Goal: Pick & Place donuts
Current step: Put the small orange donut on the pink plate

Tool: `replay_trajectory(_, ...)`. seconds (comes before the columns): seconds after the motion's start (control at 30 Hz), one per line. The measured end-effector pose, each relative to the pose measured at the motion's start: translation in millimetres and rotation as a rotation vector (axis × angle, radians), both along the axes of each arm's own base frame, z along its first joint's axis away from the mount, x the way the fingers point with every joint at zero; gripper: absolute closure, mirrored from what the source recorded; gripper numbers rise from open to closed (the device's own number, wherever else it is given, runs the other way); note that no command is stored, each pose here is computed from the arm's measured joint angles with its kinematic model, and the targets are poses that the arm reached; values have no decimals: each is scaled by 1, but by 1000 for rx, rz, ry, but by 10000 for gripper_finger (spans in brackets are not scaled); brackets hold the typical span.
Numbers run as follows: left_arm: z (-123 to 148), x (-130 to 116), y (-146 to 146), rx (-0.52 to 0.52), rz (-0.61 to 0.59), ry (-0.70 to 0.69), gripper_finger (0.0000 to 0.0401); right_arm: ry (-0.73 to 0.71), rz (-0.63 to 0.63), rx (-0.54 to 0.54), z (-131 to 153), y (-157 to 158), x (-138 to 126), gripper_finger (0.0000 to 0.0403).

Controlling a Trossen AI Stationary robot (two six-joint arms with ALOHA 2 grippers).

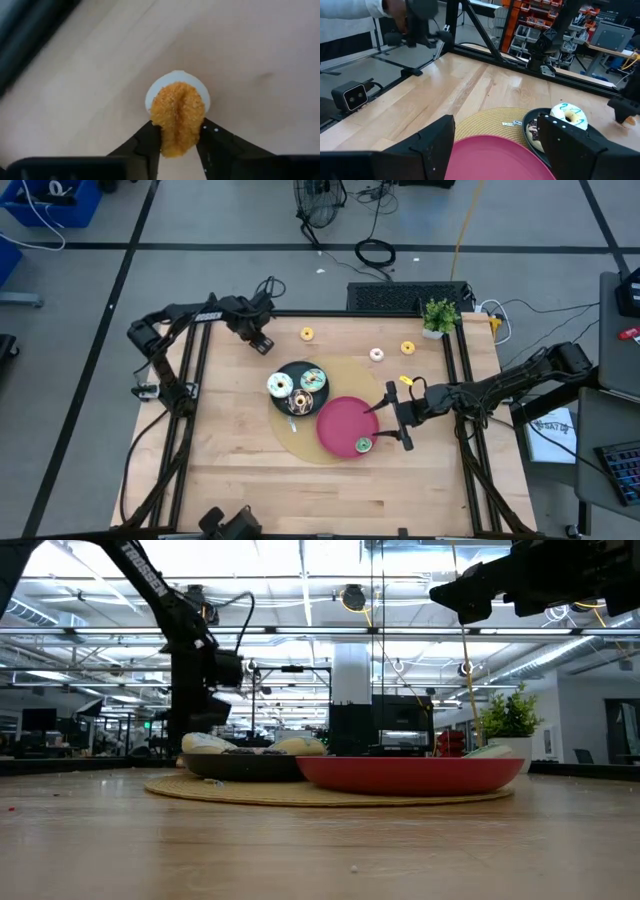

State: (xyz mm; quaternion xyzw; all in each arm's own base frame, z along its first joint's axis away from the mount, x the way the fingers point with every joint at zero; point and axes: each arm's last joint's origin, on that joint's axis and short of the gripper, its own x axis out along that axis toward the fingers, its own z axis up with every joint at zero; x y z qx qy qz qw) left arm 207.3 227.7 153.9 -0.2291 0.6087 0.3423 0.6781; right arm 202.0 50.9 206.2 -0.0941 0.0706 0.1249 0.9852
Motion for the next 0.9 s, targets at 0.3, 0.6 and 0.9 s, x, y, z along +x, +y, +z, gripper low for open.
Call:
replay_trajectory(0.3, 61, 24, -52, 144, -245, -158, 331, -5, -97, -15, 0, -3, 1, 138)
replay_trajectory(0.6, 94, 70, -151, 319, -556, -317, 349, -25, -154, 8, -9, -2, 14, 138)
replay_trajectory(0.9, 104, 102, -234, 488, -729, -510, 350, -79, -241, 63, -33, -15, 48, 138)
